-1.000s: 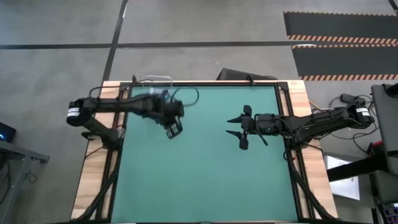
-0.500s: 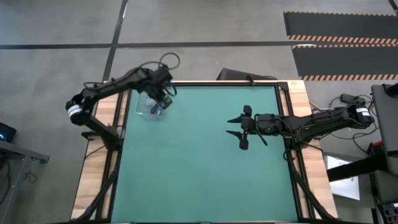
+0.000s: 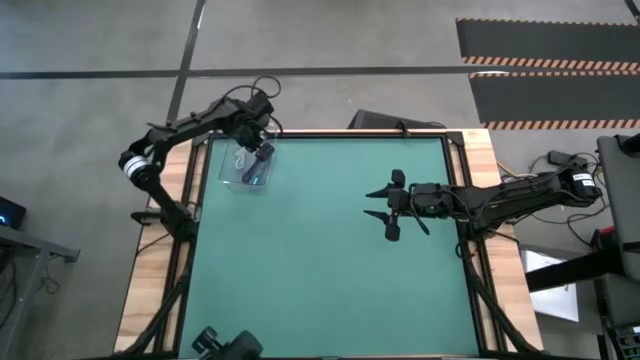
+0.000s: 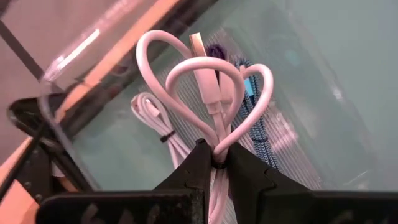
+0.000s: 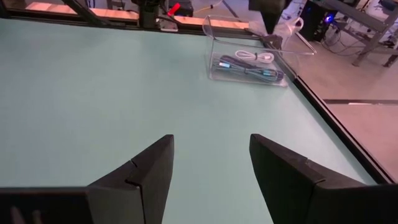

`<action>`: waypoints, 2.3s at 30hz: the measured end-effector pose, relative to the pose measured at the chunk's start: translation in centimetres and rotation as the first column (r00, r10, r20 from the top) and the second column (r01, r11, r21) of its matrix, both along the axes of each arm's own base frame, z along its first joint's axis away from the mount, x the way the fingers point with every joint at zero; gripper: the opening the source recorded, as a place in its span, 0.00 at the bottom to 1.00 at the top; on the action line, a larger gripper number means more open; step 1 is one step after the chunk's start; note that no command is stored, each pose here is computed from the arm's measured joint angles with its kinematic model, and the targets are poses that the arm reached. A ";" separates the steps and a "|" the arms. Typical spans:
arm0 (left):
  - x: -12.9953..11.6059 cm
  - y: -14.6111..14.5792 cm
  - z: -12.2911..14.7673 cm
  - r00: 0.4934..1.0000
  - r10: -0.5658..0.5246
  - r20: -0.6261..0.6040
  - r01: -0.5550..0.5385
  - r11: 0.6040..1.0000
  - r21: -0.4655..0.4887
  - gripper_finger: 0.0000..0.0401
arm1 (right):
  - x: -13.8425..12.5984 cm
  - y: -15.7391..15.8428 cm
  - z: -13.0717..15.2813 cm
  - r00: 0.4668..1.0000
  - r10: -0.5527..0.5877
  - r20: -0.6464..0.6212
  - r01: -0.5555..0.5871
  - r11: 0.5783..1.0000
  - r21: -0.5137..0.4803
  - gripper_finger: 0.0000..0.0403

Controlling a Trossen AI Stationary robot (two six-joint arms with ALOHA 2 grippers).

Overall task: Pick and place USB-C Cables
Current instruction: Put the white charger cable into the transparent bin

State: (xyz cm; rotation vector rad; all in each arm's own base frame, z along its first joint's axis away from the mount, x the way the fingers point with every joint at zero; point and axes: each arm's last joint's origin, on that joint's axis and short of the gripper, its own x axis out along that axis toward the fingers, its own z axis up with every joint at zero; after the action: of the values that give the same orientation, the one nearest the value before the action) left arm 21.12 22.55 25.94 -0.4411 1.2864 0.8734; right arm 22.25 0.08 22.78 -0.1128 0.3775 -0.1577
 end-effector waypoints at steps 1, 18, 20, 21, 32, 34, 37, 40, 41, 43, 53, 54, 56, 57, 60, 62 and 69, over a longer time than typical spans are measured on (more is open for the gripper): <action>0.1 0.2 -0.4 1.000 0.002 -0.010 -0.002 1.000 -0.010 0.05 | 0.0 0.0 0.0 1.000 0.000 0.000 0.000 1.000 0.000 0.50; 1.4 1.7 -4.5 0.995 -0.020 -0.097 0.012 0.996 -0.087 0.05 | -0.1 0.0 -0.1 1.000 -0.007 -0.016 0.007 1.000 -0.004 0.50; 1.5 1.8 -4.8 0.994 -0.022 -0.104 0.012 0.996 -0.093 0.05 | -0.1 0.0 -0.1 1.000 -0.007 -0.016 0.007 1.000 -0.004 0.50; 1.5 1.9 -5.0 0.994 -0.022 -0.106 0.012 0.995 -0.094 0.05 | -0.1 0.0 -0.1 1.000 -0.007 -0.017 0.007 1.000 -0.004 0.50; 1.6 2.0 -5.4 0.993 -0.021 -0.118 0.010 0.995 -0.096 0.10 | -0.1 0.0 -0.2 1.000 -0.007 -0.020 0.006 1.000 -0.004 0.50; 1.6 2.0 -5.4 0.993 -0.022 -0.118 0.010 0.995 -0.096 0.11 | -0.1 0.0 -0.2 1.000 -0.007 -0.020 0.007 1.000 -0.004 0.50; 1.6 2.0 -5.4 0.993 -0.021 -0.117 0.010 0.995 -0.095 0.11 | -0.1 0.0 -0.2 1.000 -0.007 -0.020 0.007 1.000 -0.004 0.50; 1.7 2.1 -5.4 0.993 -0.021 -0.114 0.010 0.996 -0.091 0.11 | -0.1 0.0 -0.2 1.000 -0.007 -0.020 0.007 1.000 -0.004 0.50; 1.7 2.1 -5.4 0.993 -0.021 -0.114 0.010 0.996 -0.092 0.11 | -0.1 0.0 -0.2 1.000 -0.007 -0.020 0.007 1.000 -0.004 0.50; 1.7 2.1 -5.4 0.993 -0.021 -0.113 0.010 0.996 -0.091 0.11 | -0.1 0.0 -0.2 1.000 -0.007 -0.021 0.007 1.000 -0.004 0.50; 1.7 2.1 -5.4 0.993 -0.021 -0.112 0.011 0.996 -0.093 0.11 | -0.1 0.0 -0.2 1.000 -0.007 -0.021 0.007 1.000 -0.004 0.50; 1.7 2.0 -5.4 0.994 -0.023 -0.103 0.013 0.995 -0.102 0.11 | -0.1 0.0 -0.2 1.000 -0.007 -0.021 0.007 1.000 -0.004 0.50; 1.7 2.0 -5.4 0.995 -0.026 -0.095 0.016 0.994 -0.109 0.11 | -0.1 0.0 -0.2 1.000 -0.007 -0.021 0.007 1.000 -0.004 0.50; 1.7 2.0 -5.4 0.995 -0.027 -0.092 0.016 0.994 -0.112 0.11 | -0.1 0.0 -0.2 1.000 -0.007 -0.021 0.007 1.000 -0.004 0.50; 1.7 2.0 -5.4 0.995 -0.027 -0.092 0.017 0.993 -0.113 0.11 | -0.1 0.0 -0.2 1.000 -0.007 -0.021 0.007 1.000 -0.004 0.50; 1.7 2.0 -5.4 0.995 -0.027 -0.093 0.017 0.993 -0.114 0.11 | -0.1 0.0 -0.2 1.000 -0.007 -0.021 0.007 1.000 -0.004 0.50; 1.7 1.9 -5.4 0.995 -0.027 -0.098 0.016 0.993 -0.119 0.11 | -0.1 0.0 -0.2 1.000 -0.007 -0.021 0.007 1.000 -0.004 0.50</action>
State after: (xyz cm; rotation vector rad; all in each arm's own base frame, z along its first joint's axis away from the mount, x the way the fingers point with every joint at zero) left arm 22.81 24.50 20.51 -0.4813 1.4371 0.8119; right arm 22.17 0.06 22.60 -0.1170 0.3983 -0.1642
